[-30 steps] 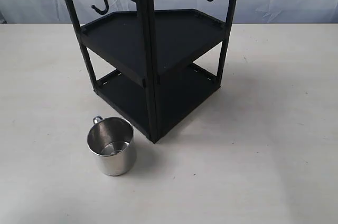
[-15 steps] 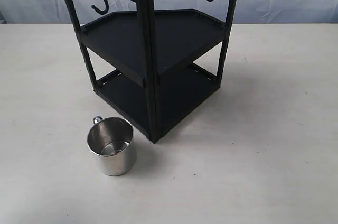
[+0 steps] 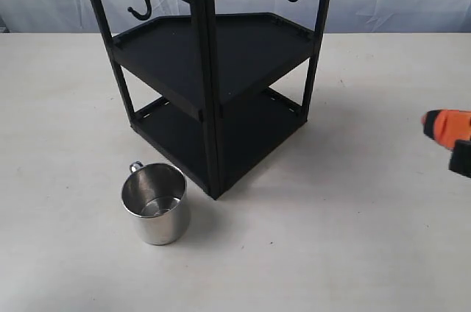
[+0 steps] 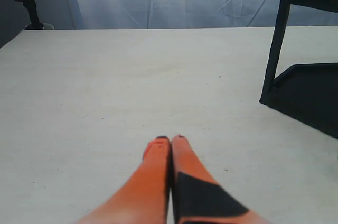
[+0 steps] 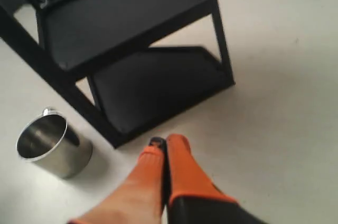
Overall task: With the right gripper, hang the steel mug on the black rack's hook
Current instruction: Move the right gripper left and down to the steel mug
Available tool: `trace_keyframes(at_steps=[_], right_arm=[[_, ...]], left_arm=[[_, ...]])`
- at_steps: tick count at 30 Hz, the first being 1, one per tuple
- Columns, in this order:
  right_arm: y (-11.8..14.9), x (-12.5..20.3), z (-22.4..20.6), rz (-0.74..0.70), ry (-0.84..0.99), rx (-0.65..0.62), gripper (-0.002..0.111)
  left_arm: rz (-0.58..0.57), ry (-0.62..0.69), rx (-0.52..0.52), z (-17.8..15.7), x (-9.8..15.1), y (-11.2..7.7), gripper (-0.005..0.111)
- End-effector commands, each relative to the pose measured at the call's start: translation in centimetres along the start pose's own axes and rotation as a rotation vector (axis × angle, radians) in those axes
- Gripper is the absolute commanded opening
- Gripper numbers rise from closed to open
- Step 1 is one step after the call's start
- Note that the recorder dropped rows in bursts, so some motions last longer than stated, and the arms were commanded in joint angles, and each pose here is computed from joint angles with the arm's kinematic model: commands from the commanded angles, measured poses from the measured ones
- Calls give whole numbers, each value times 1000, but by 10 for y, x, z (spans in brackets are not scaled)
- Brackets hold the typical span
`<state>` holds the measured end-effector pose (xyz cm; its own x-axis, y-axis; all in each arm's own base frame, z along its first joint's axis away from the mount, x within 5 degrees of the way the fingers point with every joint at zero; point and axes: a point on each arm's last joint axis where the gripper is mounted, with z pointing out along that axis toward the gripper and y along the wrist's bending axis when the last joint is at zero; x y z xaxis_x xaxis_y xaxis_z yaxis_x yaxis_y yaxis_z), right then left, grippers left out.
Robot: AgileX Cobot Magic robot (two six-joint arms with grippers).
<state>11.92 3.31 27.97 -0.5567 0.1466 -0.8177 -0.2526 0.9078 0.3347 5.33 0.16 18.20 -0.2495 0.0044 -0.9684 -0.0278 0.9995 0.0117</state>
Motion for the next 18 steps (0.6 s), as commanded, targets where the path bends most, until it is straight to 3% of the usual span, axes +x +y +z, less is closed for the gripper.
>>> trace_keyframes(at_steps=[1, 9, 14, 18], right_arm=[[10, -15, 30, -49, 264, -123, 0], [59, 19, 91, -144, 552, -297, 0], [106, 34, 112, -513, 538, -468, 0], [145, 34, 121, -716, 443, -561, 4]], left_arm=[[-4, -11, 5, 0, -2, 0, 0], [-4, -11, 5, 0, -2, 0, 0], [-4, -11, 5, 0, -2, 0, 0], [-4, -11, 5, 0, -2, 0, 0]])
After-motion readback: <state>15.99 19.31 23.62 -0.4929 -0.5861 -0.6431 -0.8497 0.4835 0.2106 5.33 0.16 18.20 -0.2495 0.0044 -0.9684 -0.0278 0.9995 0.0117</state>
